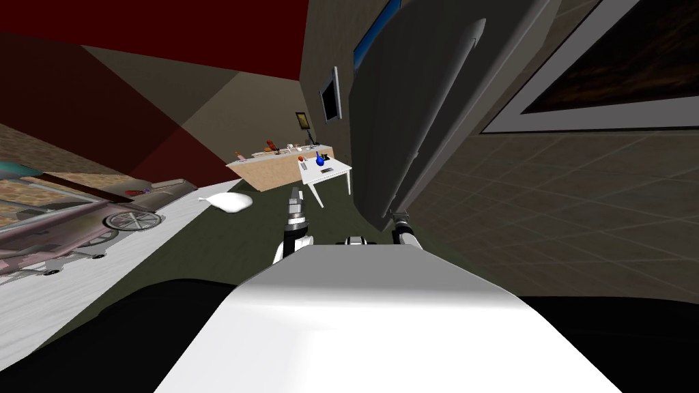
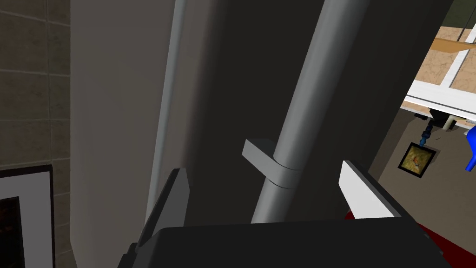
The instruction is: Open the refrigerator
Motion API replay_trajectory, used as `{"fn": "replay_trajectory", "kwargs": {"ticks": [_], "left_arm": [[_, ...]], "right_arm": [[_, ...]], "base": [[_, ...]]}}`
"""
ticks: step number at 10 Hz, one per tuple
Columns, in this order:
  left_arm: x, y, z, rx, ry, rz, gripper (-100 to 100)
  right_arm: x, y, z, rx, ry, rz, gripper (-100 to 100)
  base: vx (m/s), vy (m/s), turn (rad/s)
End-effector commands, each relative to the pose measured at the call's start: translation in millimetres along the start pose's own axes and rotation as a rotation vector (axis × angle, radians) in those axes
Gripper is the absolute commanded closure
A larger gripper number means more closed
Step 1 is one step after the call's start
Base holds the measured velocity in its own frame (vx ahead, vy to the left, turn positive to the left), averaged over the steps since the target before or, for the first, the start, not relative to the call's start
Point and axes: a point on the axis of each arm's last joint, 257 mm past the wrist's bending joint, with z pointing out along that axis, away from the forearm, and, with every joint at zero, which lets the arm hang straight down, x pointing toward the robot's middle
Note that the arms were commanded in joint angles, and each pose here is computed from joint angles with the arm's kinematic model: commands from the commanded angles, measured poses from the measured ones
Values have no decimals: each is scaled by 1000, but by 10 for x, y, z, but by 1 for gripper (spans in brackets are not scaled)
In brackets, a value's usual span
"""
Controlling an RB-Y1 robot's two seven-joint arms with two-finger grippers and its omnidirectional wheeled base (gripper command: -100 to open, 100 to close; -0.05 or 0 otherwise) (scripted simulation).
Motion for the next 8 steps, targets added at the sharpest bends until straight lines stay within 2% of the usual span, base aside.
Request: {"fn": "replay_trajectory", "kwargs": {"ticks": [1, 8], "left_arm": [[0, 0, 0, 0, 0, 0, 0], [0, 0, 0, 0, 0, 0, 0]], "right_arm": [[12, -27, 36, 24, -5, -60, -100], [-18, -64, 116, 69, -28, -213, -100]], "base": [[32, -6, 74], [31, -7, 62]]}}
